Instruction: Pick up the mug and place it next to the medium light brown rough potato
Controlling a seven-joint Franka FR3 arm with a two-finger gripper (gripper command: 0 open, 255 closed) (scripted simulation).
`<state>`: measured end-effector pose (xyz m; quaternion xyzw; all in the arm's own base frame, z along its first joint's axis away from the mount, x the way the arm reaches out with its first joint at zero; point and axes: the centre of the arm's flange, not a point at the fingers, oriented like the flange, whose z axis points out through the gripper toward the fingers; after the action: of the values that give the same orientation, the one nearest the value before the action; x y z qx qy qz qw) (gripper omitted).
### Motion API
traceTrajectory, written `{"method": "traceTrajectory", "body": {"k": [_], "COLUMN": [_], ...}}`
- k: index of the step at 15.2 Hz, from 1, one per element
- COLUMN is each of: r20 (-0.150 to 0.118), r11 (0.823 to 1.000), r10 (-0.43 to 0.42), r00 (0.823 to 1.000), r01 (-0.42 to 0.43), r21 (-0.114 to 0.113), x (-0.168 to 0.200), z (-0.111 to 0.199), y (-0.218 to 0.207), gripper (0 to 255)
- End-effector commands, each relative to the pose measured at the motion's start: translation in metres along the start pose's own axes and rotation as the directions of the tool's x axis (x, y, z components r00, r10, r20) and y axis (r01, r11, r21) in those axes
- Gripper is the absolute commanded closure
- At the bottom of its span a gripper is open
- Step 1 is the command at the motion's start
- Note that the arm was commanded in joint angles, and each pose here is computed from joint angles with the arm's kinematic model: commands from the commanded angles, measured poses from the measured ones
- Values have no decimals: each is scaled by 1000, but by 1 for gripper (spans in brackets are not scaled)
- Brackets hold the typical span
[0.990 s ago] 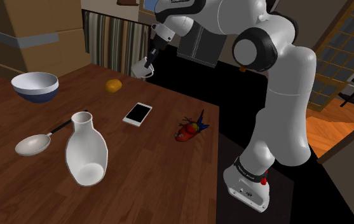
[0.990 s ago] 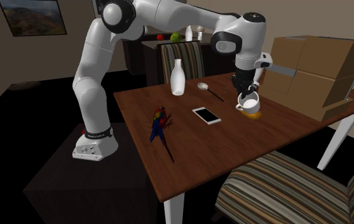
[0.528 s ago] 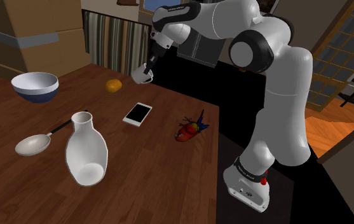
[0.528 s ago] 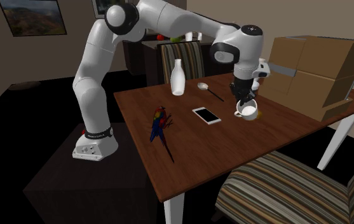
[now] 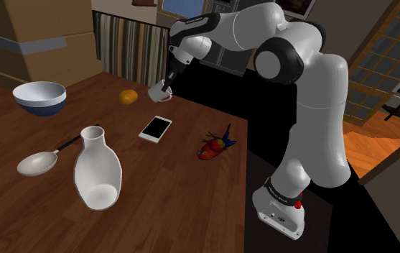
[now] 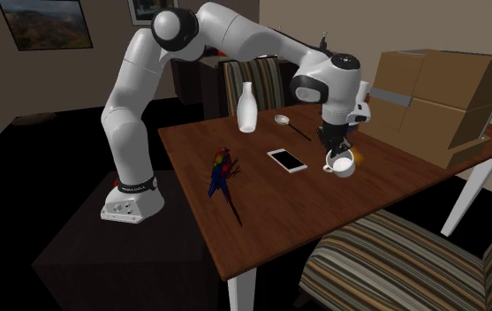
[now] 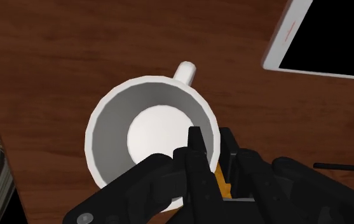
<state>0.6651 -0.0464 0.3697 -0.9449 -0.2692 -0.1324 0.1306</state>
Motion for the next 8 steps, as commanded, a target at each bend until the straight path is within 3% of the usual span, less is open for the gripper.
{"method": "traceTrajectory", "body": {"k": [1,8], "r20": [-1,-1], "r11": [1000,1000], "r10": [0,0], "r00": [1000,1000], "r01": [0,0], "r21": [0,0], "x": [-2,-11], "z": [10,34], "y": [3,7], "gripper": [255,255]}}
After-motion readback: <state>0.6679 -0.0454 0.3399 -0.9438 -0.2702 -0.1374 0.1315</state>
